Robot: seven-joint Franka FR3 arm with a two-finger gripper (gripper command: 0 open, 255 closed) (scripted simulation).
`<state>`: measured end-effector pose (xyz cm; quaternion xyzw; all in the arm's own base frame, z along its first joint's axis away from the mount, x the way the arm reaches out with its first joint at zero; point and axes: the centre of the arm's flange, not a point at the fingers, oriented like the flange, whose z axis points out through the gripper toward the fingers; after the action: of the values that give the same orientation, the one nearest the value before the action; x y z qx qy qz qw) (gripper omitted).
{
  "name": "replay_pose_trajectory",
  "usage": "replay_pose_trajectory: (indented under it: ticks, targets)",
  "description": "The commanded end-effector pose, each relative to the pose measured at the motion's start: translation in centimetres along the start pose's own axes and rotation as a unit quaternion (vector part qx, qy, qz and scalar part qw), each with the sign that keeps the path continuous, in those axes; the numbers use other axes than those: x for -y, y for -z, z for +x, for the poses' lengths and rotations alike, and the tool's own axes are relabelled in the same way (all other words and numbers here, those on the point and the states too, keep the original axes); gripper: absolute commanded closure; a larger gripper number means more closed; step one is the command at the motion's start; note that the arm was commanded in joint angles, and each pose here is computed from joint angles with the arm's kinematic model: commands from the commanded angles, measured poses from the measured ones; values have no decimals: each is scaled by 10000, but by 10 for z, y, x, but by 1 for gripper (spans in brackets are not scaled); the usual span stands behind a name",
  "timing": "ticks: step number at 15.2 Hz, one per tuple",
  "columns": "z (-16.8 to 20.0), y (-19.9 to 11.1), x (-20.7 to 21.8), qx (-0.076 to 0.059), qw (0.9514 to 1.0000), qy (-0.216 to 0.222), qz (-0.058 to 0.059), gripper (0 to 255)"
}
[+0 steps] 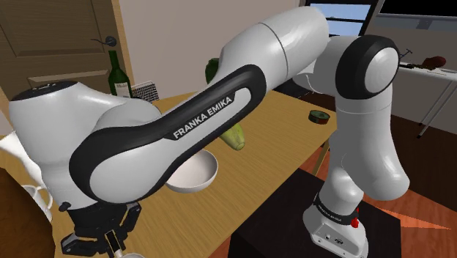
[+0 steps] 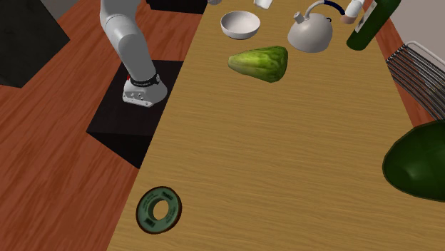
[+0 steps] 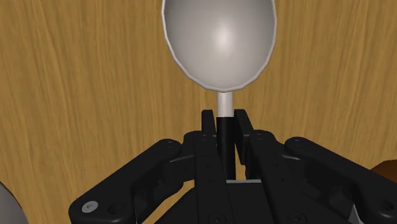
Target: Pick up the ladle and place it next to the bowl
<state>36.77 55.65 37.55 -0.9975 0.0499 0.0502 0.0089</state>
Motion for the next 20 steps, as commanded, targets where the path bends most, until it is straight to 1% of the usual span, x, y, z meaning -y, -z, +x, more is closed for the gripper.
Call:
replay_pose_trajectory:
  ticks: [1, 4, 11, 12, 17, 20]
  targets:
    - [1, -13, 0, 12, 10000, -1, -17, 255]
    - [2, -28, -1, 12, 10000, -1, -17, 255]
    - [2, -28, -1, 12, 10000, -1, -17, 255]
    - [2, -28, 0, 12, 10000, -1, -18, 0]
    - [2, -28, -1, 12, 10000, -1, -17, 0]
    - [2, 12, 0, 12, 10000, -1, -17, 0]
